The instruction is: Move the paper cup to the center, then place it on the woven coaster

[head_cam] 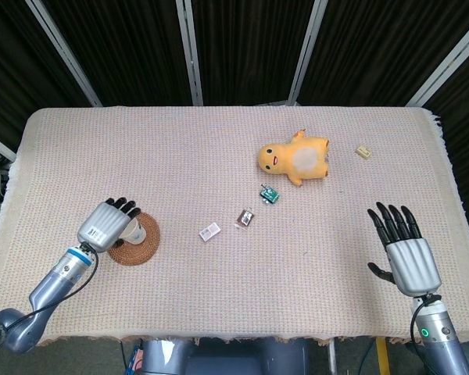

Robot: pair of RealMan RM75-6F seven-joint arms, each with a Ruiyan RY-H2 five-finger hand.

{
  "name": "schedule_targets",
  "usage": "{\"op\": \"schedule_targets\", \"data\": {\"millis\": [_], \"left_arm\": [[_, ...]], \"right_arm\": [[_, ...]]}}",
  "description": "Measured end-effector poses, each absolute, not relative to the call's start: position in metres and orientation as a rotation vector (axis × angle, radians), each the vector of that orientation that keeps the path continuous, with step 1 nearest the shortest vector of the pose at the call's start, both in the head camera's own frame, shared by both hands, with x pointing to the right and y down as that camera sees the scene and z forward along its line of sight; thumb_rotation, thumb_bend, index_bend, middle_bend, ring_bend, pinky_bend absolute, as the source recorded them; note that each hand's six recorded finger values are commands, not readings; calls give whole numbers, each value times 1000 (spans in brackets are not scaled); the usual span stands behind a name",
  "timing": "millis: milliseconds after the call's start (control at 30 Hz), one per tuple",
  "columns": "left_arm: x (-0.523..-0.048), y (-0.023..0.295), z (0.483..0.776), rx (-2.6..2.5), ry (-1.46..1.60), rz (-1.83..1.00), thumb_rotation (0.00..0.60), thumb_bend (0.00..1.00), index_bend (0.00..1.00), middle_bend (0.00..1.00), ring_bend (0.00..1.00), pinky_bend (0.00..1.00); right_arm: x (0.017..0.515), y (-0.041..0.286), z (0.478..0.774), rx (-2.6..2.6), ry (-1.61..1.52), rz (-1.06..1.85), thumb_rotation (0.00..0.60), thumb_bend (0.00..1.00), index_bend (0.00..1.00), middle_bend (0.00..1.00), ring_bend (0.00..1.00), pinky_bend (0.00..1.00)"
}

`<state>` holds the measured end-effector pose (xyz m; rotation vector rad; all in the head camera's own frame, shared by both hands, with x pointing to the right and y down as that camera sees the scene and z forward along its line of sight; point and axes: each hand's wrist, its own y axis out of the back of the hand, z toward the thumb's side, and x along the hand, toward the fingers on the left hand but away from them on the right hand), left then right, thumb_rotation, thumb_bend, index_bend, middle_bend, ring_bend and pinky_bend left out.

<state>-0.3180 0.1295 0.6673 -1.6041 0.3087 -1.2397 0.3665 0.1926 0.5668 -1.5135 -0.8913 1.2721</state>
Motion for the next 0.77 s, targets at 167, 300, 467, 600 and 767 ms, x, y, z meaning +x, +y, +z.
{"op": "schedule_targets", "data": {"millis": [167, 300, 467, 600, 767], "left_arm": [[-322, 132, 655, -1609, 321, -1264, 600, 0, 0, 0, 0, 0], [-330, 126, 629, -1599, 438, -1256, 600, 0, 0, 0, 0, 0], [-356, 121, 587, -1540, 672, -1249, 600, 0, 0, 0, 0, 0], [-384, 133, 562, -1497, 851, -1280, 600, 0, 0, 0, 0, 0], [-410, 167, 554, -1472, 960, -1341, 600, 0, 0, 0, 0, 0]], "right_arm": [[366, 193, 566, -1515, -895, 1271, 600, 0, 0, 0, 0, 0], [366, 193, 562, -1520, -906, 1263, 600, 0, 0, 0, 0, 0], [365, 194, 559, -1528, -921, 1253, 600, 0, 0, 0, 0, 0], [365, 193, 556, -1540, -936, 1244, 600, 0, 0, 0, 0, 0], [363, 193, 550, -1551, -950, 1222, 600, 0, 0, 0, 0, 0]]}}
